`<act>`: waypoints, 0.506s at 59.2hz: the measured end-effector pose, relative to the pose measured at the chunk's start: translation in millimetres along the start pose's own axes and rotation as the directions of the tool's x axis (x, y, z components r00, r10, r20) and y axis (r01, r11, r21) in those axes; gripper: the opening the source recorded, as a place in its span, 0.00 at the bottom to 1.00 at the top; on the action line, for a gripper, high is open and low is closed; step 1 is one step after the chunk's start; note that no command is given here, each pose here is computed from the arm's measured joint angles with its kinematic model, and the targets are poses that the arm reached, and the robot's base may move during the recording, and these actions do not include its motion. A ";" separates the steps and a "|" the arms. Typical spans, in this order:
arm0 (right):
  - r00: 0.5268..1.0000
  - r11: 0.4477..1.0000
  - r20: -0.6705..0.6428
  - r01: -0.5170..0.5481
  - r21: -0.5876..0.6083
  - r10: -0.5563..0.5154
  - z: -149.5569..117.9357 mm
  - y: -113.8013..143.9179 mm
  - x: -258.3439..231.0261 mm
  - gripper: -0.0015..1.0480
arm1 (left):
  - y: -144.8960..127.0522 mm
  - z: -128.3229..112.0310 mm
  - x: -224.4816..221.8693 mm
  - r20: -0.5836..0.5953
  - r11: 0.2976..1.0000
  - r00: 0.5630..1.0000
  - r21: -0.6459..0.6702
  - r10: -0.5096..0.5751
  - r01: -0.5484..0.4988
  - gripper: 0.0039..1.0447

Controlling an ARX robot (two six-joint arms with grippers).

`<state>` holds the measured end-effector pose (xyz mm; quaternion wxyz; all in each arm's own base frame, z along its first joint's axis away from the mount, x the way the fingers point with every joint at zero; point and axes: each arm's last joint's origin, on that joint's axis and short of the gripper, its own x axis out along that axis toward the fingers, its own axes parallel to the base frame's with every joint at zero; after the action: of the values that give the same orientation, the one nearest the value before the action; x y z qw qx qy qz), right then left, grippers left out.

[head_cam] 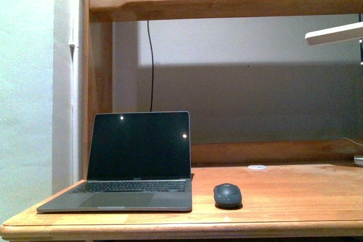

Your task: Place mouse

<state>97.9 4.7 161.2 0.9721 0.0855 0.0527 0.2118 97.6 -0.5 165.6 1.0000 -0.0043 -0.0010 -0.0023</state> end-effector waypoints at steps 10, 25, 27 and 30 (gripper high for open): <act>0.948 0.947 0.123 0.306 -0.101 -0.294 3.8 -1.2 -2.6 0.75 | 0.0 0.0 0.0 0.000 1.000 1.000 0.000 0.001 -0.001 0.93; 0.905 0.897 0.142 0.420 -0.134 -0.402 4.5 -3.2 -3.3 0.32 | 0.1 0.1 0.0 0.001 1.000 1.000 0.000 0.000 0.000 0.93; 0.904 0.897 0.145 0.420 -0.135 -0.402 4.8 -3.1 -3.4 0.24 | 0.1 0.1 0.0 0.001 1.000 1.000 0.000 0.000 0.000 0.93; 0.904 0.897 0.146 0.420 -0.135 -0.402 5.0 -3.1 -3.4 0.15 | 0.1 0.1 0.0 0.001 1.000 1.000 0.000 0.000 0.000 0.93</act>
<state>96.8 -0.2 165.8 1.0000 0.0045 -0.0035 0.0000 97.5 -0.5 165.7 1.0000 -0.0041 -0.0014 -0.0023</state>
